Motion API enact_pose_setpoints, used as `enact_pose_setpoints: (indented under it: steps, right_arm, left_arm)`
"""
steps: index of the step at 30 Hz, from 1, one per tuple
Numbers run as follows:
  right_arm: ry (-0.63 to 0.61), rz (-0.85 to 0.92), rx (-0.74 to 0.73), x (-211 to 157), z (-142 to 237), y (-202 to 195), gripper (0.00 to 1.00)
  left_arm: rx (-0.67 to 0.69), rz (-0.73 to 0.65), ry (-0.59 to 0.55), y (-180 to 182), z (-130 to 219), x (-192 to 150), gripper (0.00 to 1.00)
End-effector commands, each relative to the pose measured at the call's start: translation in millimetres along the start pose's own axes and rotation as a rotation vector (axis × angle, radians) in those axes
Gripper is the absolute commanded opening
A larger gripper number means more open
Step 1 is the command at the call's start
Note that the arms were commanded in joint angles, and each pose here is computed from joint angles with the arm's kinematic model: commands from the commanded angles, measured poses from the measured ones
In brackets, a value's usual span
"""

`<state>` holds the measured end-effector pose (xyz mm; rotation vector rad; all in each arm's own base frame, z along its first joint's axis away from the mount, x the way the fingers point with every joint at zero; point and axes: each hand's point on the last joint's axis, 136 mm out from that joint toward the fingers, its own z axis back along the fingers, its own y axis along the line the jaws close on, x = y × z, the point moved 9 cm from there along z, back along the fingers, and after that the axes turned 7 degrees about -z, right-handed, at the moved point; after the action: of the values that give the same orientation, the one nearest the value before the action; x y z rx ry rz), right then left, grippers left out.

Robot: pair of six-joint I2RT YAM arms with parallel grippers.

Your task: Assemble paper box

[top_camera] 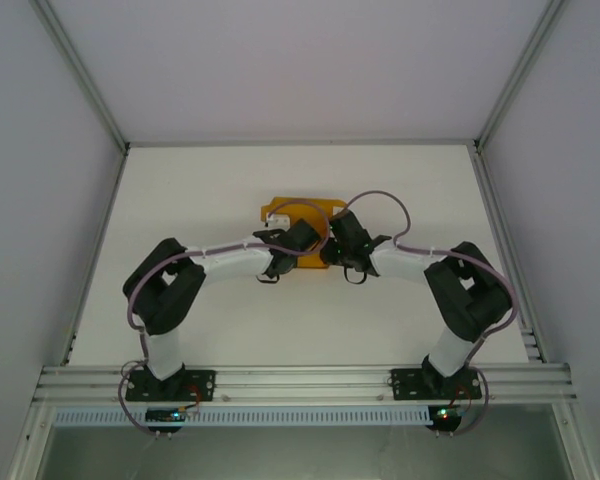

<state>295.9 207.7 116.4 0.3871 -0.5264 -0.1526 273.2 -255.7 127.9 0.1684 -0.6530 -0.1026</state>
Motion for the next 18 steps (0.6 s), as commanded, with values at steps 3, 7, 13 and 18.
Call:
enact_pose_setpoints:
  steps: [3, 7, 13, 18]
  right_arm:
    - [0.025, 0.056, -0.215, -2.5, -7.7, -6.7, 0.15]
    - [0.069, 0.095, -0.309, -8.5, -10.3, -5.4, 0.13]
    - [0.103, 0.104, -0.318, -16.0, -17.0, -7.7, 0.13]
    - [0.123, 0.125, -0.325, -17.9, -19.2, -10.9, 0.11]
  left_arm:
    - [-0.020, 0.016, 0.019, -11.2, -2.0, 3.2, 0.03]
    - [-0.026, 0.020, 0.041, -15.0, -8.2, 0.9, 0.13]
    - [-0.089, 0.063, 0.062, -7.5, -10.1, 1.8, 0.35]
    - [-0.258, 0.105, 0.006, -0.1, 3.9, 7.9, 0.54]
